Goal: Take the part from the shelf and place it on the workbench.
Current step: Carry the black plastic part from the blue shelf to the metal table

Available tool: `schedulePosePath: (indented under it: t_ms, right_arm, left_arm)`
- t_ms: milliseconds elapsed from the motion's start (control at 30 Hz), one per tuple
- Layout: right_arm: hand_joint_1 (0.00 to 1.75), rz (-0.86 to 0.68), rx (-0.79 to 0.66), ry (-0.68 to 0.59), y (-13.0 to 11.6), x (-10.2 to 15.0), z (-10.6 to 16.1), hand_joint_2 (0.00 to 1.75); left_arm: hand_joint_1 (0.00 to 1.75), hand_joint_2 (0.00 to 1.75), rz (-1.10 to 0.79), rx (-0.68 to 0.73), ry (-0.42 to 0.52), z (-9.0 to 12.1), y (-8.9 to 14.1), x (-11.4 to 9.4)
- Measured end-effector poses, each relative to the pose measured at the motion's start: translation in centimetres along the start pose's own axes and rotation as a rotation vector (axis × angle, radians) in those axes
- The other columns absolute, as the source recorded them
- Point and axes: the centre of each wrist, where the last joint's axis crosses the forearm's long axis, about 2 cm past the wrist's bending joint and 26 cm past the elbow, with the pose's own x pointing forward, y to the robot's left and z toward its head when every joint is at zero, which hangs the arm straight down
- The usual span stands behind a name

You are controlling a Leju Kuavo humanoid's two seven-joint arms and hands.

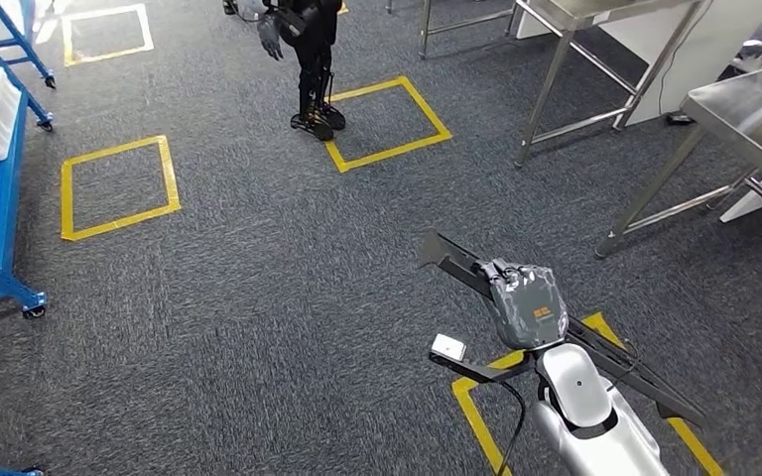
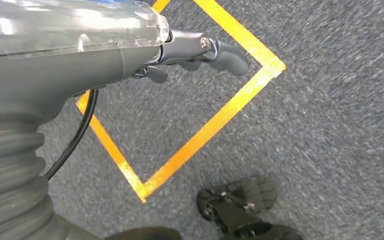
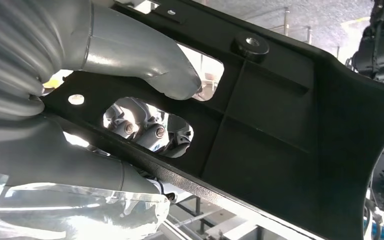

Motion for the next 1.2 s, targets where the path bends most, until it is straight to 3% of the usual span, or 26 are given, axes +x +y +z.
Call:
schedulePosePath:
  t_ms: [1200]
  right_arm:
    - [1.75,0.005,-0.013,0.02,0.04,-0.65,-0.39,1.75]
  left_arm:
    - [0.0,1.75,-0.007,0.0,-0.012,-0.27,0.4,0.53]
